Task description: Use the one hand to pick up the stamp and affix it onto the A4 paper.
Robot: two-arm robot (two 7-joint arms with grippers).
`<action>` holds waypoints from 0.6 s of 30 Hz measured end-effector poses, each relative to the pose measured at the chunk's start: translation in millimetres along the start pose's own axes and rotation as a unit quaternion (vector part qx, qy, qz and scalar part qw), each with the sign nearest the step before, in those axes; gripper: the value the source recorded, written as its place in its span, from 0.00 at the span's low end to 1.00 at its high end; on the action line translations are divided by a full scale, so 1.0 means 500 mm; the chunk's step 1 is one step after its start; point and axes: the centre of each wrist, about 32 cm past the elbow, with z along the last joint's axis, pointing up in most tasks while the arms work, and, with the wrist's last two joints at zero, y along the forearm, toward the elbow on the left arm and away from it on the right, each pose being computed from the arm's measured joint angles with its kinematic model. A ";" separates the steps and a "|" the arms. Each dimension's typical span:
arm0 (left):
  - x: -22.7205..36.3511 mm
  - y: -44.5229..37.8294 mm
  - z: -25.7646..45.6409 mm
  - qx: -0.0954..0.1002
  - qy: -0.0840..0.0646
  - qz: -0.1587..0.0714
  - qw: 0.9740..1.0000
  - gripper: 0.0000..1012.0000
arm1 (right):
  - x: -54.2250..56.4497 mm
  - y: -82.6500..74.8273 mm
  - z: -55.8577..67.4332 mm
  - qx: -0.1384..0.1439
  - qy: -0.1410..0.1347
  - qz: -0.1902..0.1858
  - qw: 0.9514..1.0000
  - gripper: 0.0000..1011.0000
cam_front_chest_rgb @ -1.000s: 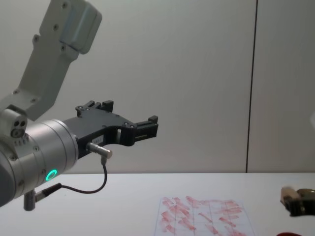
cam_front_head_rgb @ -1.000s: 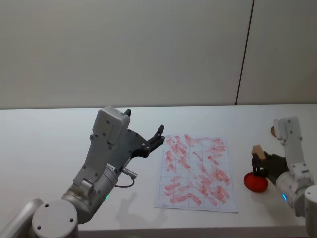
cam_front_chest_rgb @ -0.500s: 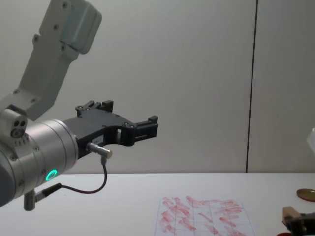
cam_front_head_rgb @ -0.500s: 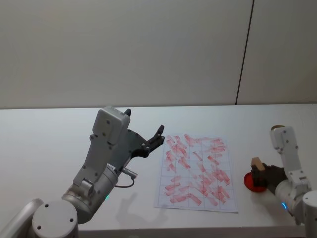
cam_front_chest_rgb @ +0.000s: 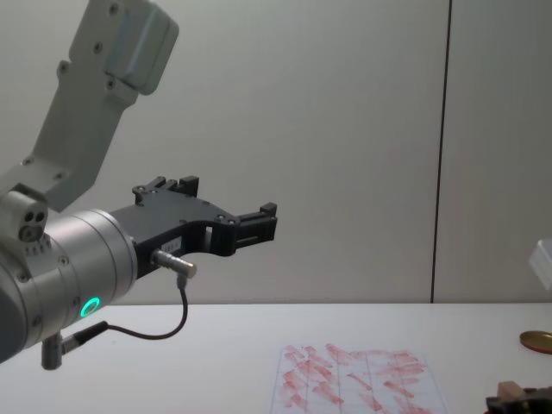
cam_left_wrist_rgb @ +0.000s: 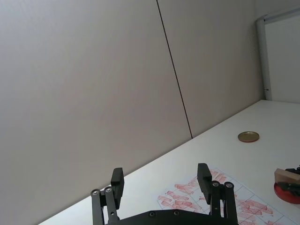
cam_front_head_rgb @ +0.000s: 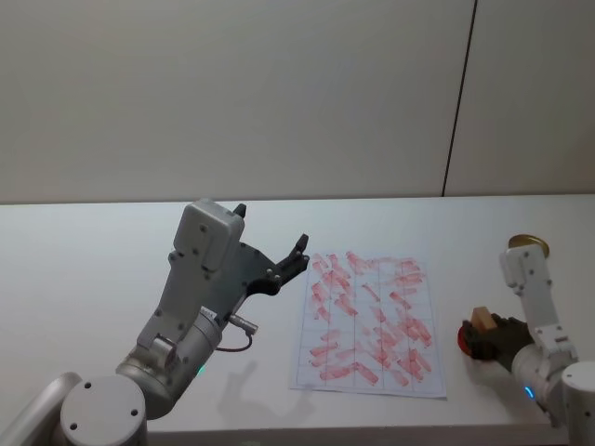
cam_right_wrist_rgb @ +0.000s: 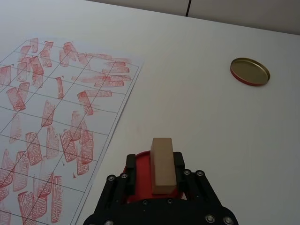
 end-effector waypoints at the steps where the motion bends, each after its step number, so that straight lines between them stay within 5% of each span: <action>1: 0.000 0.000 0.000 0.000 0.000 0.000 1.000 0.98 | -0.001 0.000 0.000 0.000 0.000 0.000 1.000 0.44; 9: 0.000 0.000 0.000 0.000 0.000 0.000 1.000 0.98 | -0.004 -0.002 0.005 0.007 -0.003 0.001 1.000 0.70; 18: 0.000 0.000 0.000 0.000 0.000 0.000 1.000 0.98 | -0.005 -0.020 0.028 0.048 -0.011 -0.003 0.999 0.94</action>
